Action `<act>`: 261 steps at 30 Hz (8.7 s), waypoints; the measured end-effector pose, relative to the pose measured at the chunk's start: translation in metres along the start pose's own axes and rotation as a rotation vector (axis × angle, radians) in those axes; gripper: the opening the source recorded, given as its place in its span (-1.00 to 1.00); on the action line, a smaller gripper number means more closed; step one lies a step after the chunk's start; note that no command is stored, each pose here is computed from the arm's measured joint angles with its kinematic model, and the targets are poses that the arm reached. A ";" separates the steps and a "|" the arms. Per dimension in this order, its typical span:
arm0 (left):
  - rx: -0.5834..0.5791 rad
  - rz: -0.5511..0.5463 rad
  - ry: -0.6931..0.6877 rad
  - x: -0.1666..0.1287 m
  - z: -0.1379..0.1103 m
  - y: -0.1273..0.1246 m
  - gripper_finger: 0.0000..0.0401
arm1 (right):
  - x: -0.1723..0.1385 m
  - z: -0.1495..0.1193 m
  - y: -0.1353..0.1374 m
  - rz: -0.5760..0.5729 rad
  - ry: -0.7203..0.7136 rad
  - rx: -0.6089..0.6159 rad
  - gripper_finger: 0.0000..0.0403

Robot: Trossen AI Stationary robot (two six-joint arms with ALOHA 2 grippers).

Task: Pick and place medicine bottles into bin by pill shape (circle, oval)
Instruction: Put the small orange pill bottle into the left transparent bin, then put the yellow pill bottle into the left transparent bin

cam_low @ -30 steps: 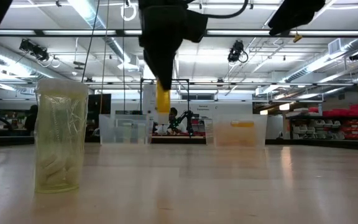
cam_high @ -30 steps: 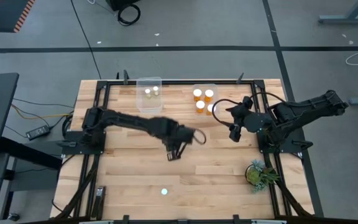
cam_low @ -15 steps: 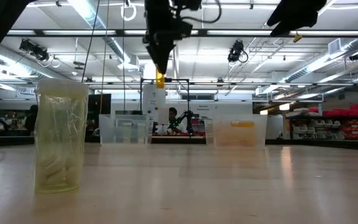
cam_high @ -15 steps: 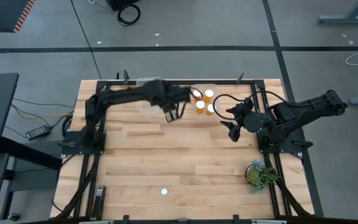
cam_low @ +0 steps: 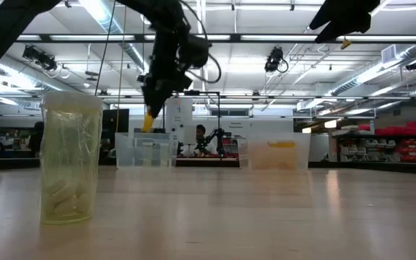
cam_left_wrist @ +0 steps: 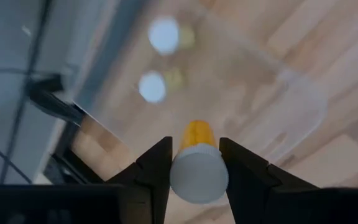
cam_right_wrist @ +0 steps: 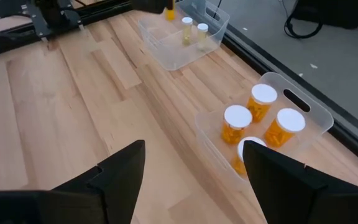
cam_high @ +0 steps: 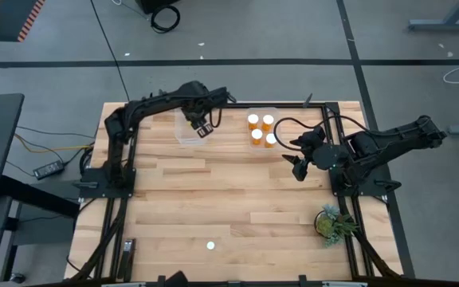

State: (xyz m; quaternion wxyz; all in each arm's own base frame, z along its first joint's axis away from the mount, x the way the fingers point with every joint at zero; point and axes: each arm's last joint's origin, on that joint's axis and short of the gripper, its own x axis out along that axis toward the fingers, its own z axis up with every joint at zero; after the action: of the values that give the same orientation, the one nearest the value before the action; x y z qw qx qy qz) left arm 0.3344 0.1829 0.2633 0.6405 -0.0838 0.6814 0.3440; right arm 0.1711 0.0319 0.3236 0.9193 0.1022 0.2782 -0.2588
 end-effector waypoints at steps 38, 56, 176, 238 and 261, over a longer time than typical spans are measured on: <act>-0.036 -0.205 -0.080 0.072 0.003 -0.014 -0.35 | -0.003 -0.002 0.003 0.014 -0.005 -0.008 0.38; -0.053 -0.254 -0.104 0.071 0.006 -0.016 -0.30 | -0.004 -0.003 0.005 0.009 -0.017 -0.011 0.38; 0.211 -0.437 -0.083 -0.075 -0.222 -0.364 0.08 | -0.004 -0.004 0.003 -0.020 -0.016 -0.310 0.38; 0.362 -0.141 -0.156 -0.065 -0.031 -0.098 -0.35 | 0.002 -0.013 0.023 0.001 0.014 -0.015 0.38; -0.017 -0.155 -0.006 -0.007 0.002 0.029 -0.35 | 0.003 -0.012 0.022 -0.030 -0.011 0.055 0.38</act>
State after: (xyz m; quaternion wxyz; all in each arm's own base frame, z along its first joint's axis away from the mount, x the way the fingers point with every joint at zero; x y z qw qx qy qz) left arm 0.3207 0.2033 0.2810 0.6667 -0.1405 0.6679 0.2995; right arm 0.1795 0.0536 0.3131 0.9137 0.1217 0.2676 -0.2806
